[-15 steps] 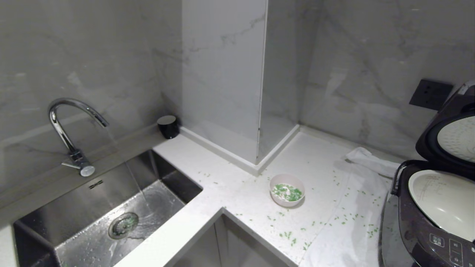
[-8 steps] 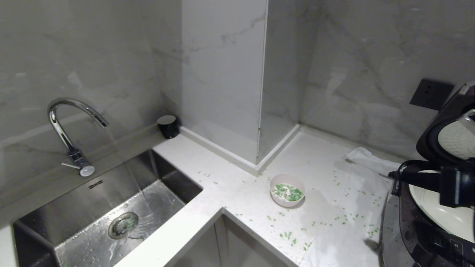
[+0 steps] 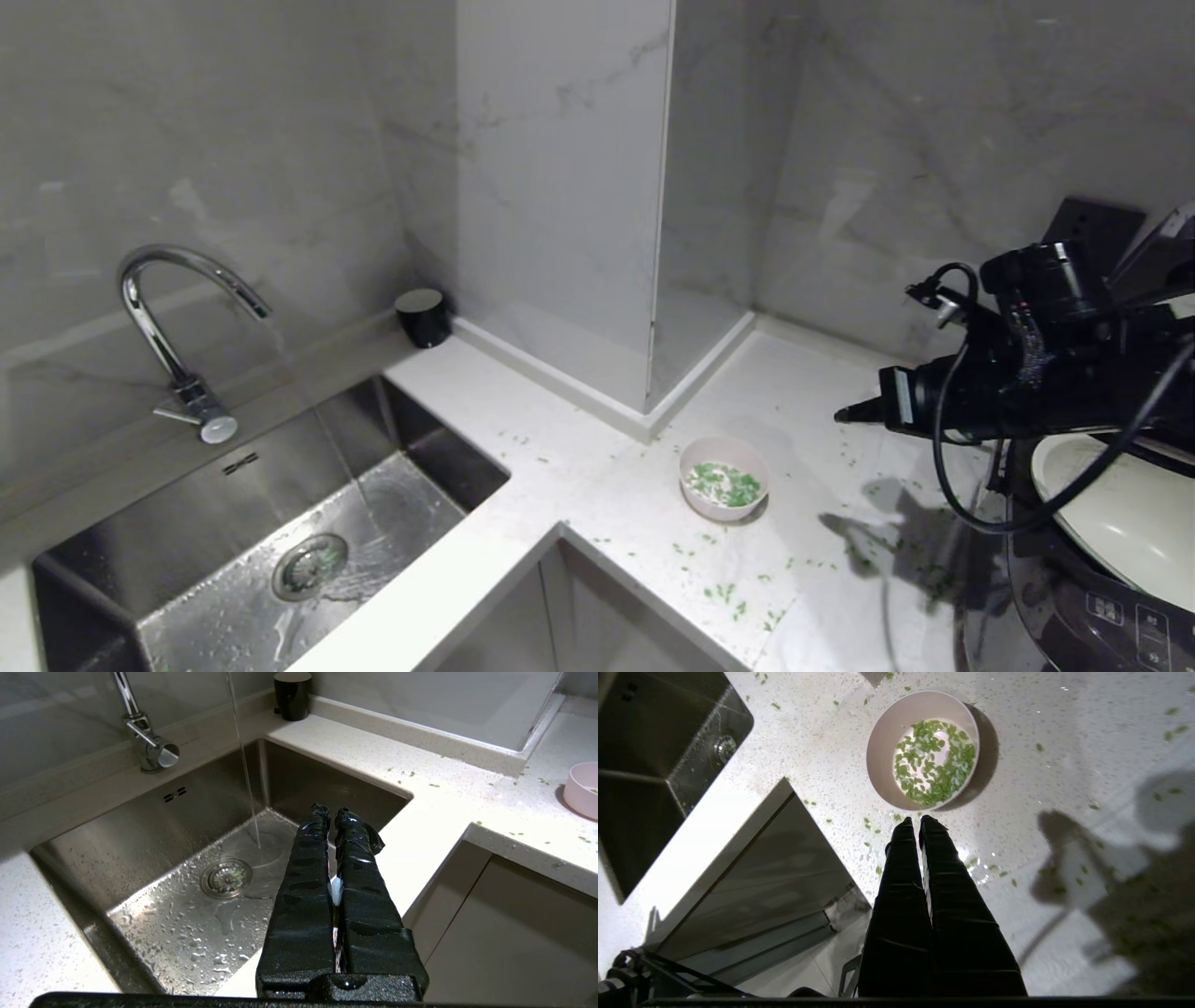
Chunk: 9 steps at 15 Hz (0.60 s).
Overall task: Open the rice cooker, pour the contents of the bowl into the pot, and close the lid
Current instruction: Fill a bowl with water from the tap
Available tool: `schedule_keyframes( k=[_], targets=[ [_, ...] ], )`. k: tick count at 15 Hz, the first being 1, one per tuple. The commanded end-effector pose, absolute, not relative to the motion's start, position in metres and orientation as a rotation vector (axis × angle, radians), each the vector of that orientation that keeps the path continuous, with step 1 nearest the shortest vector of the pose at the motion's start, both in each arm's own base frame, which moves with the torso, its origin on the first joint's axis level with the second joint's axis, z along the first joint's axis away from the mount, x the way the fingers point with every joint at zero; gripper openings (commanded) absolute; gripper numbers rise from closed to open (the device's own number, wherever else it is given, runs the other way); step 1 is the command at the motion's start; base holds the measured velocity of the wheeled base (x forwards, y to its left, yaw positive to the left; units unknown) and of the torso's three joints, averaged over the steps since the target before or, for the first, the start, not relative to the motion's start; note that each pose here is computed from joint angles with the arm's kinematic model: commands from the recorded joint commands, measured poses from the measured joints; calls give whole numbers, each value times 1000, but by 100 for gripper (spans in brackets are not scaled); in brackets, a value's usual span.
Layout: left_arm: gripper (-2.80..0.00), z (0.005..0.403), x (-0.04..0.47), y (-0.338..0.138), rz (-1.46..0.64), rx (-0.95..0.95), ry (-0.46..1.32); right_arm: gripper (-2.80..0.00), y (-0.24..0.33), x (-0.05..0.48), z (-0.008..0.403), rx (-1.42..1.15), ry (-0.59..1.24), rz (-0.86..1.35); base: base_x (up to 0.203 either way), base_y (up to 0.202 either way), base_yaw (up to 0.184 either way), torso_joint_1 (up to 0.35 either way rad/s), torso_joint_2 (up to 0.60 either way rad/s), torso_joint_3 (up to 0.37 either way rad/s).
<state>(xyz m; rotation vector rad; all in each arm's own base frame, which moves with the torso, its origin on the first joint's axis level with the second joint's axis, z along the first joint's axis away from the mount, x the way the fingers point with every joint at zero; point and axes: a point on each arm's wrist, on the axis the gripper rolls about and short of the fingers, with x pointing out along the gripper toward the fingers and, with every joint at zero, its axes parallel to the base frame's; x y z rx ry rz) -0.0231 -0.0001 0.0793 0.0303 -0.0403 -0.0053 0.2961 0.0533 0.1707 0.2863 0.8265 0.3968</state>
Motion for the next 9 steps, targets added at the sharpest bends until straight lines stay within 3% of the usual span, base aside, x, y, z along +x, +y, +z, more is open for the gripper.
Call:
schedule_keyframes(
  k=[1,9],
  targets=[
    [-280,76,-22,0,-5,31,-26,-280,79,324,137,238,921,375,0,0,0,0,0,0],
    [-280,75,-22,0,-6,29,-25,-280,119,367,74,44,994,176,0,0,0,0,0,0]
  ],
)
